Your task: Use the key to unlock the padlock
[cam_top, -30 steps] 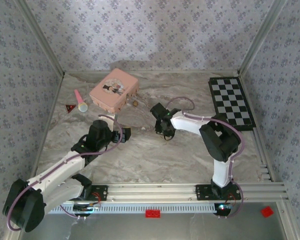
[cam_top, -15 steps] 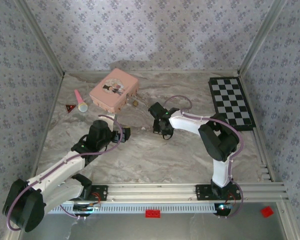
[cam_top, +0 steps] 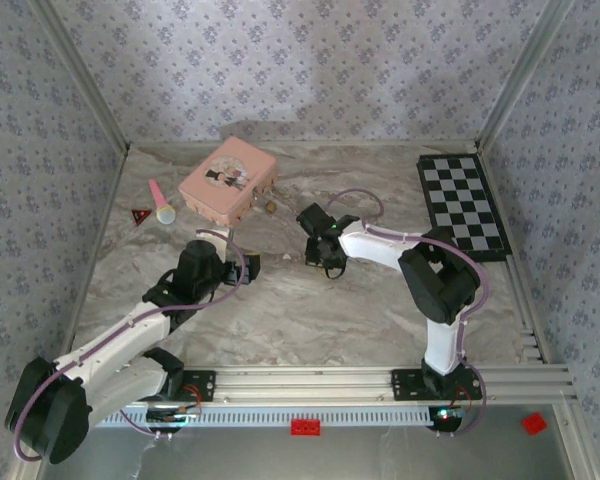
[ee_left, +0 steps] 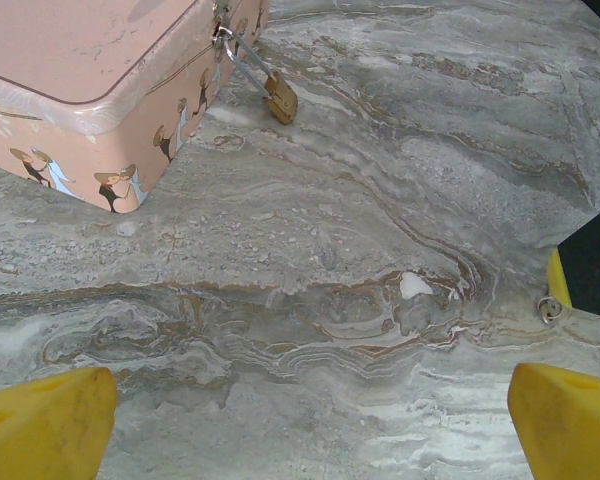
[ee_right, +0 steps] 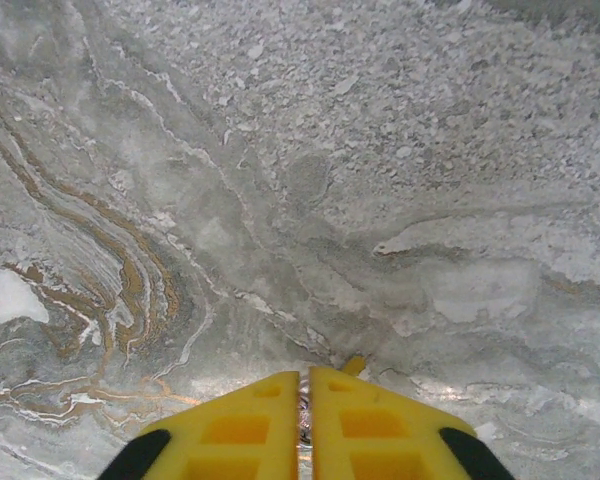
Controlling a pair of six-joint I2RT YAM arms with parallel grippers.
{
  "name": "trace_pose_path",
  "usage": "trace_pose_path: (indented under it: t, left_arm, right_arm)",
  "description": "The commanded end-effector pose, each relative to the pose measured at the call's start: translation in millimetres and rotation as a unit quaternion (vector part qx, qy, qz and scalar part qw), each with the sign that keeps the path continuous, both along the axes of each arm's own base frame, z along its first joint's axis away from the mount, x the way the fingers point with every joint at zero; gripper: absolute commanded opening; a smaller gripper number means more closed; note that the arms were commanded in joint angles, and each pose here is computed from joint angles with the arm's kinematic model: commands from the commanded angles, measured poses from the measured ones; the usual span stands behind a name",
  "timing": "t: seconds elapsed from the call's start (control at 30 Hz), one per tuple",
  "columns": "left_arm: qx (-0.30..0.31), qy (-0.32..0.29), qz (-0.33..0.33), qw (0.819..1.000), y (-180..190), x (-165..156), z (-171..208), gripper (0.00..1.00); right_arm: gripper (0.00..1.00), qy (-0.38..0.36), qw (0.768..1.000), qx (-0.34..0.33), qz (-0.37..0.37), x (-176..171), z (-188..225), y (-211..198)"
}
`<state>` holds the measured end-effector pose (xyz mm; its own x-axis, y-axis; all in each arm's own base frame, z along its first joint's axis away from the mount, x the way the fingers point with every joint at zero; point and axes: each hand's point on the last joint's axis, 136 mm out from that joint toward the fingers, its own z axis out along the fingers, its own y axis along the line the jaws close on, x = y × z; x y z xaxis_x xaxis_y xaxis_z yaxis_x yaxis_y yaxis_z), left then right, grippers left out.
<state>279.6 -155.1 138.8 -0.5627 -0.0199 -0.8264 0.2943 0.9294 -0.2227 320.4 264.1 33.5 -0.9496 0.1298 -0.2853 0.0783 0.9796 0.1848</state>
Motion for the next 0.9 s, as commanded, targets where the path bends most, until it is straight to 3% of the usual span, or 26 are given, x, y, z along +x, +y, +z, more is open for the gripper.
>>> trace_pose_path:
  t: [0.0,0.33,0.7,0.87]
  left_arm:
    - [0.011,-0.003,0.0,1.0,1.1,-0.2,-2.4,1.0]
    - [0.013,-0.002,-0.001,1.0,0.6,0.1,-3.2,1.0]
    - [0.014,-0.003,0.002,1.0,1.9,-0.2,-2.8,1.0]
    - [0.013,-0.002,0.002,1.0,1.8,-0.1,-3.1,1.0]
  right_arm:
    - [0.17,0.011,1.0,-0.004,0.011,-4.1,-7.6,4.3]
    - [0.28,0.03,0.999,-0.038,0.009,-13.5,-18.1,3.4]
    - [0.29,0.024,0.994,-0.104,0.031,-27.9,-15.5,-3.0]
    - [0.3,0.013,0.994,-0.099,0.042,-28.2,-6.1,0.4]
